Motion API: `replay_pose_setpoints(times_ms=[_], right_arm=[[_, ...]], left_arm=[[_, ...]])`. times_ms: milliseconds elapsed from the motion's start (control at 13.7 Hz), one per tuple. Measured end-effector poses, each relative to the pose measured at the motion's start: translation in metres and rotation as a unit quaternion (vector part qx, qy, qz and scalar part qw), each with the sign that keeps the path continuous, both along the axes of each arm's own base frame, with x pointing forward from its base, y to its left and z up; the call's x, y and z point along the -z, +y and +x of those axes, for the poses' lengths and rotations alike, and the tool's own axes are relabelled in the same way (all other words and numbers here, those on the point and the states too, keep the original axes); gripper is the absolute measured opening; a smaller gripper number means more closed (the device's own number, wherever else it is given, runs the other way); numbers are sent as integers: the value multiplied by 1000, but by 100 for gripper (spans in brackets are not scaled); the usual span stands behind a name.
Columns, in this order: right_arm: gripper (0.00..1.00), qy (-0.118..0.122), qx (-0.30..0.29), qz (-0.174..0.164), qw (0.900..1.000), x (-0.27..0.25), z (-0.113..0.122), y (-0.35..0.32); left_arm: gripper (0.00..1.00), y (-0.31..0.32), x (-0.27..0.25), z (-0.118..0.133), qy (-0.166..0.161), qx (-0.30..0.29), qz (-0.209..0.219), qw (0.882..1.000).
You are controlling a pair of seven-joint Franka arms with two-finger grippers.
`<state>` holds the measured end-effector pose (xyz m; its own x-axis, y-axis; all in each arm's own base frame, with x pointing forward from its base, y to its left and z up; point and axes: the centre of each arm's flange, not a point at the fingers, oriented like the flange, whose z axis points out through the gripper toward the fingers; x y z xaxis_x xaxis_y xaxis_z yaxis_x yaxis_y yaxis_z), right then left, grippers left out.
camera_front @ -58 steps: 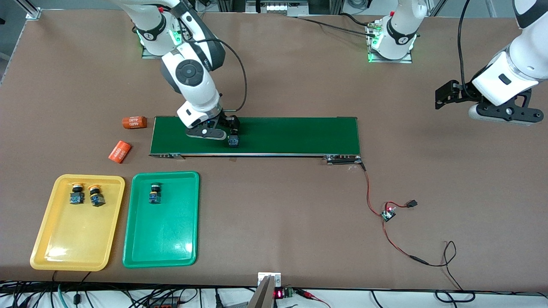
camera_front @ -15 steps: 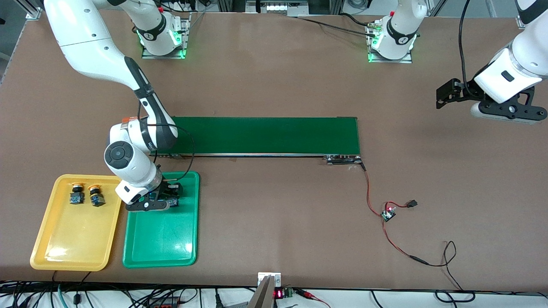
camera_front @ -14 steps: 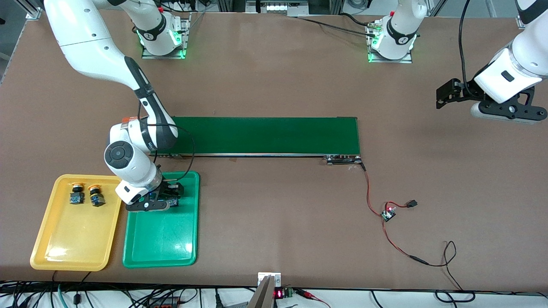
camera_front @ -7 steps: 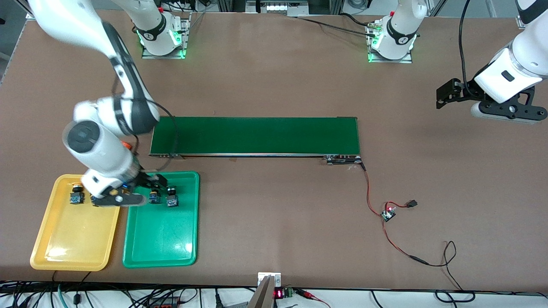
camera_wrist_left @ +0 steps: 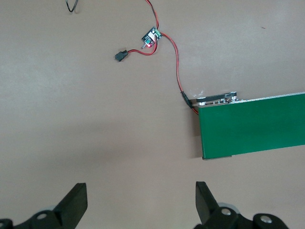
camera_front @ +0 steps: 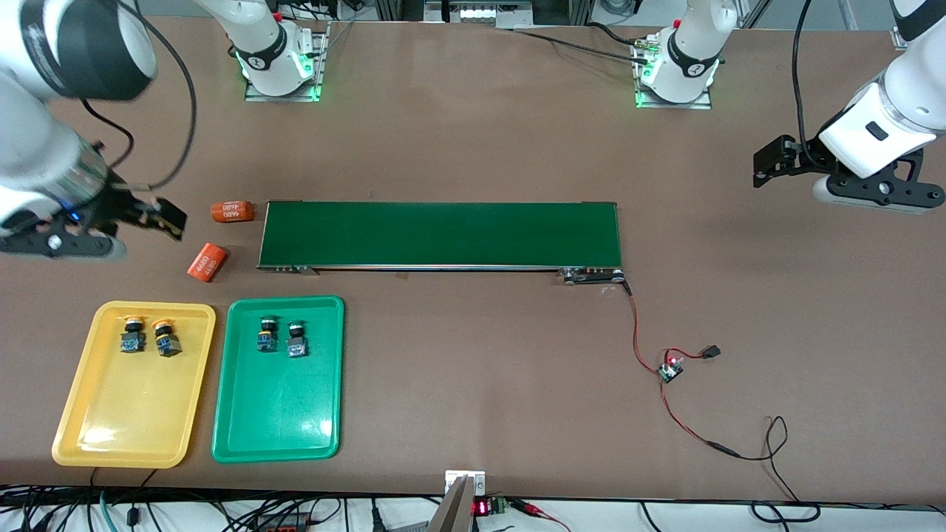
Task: Sort buttons by color to trays
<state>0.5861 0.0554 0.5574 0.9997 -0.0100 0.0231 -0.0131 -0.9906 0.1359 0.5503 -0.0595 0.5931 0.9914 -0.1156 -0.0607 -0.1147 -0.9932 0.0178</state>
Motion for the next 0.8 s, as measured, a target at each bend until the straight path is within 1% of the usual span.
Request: replay_pose_setpoints(times_ms=[73,146,219,292,365,511,804], right_arm=[[100,1,3,5,1000,-4,-10,-2],[100,4,8,25,1000,-3,-19,-2],[100,5,14,53,999,-1,-24,1],[100,-1,17,69,997,4,-25,3],[100,-8,17,77,997,10,-24,5],[100,-13,16,82,996,22,-22,8],[100,-11,15,82,996,28,-22,9]], left_arm=[[100,0,0,0,0,0,0,1000],[100,0,0,0,0,0,0,1000],[100,0,0,0,0,0,0,1000],[100,0,0,0,0,0,0,1000],[100,0,0,0,0,0,0,1000],[100,0,0,0,0,0,0,1000],[100,2,0,0,0,-2,0,1000]])
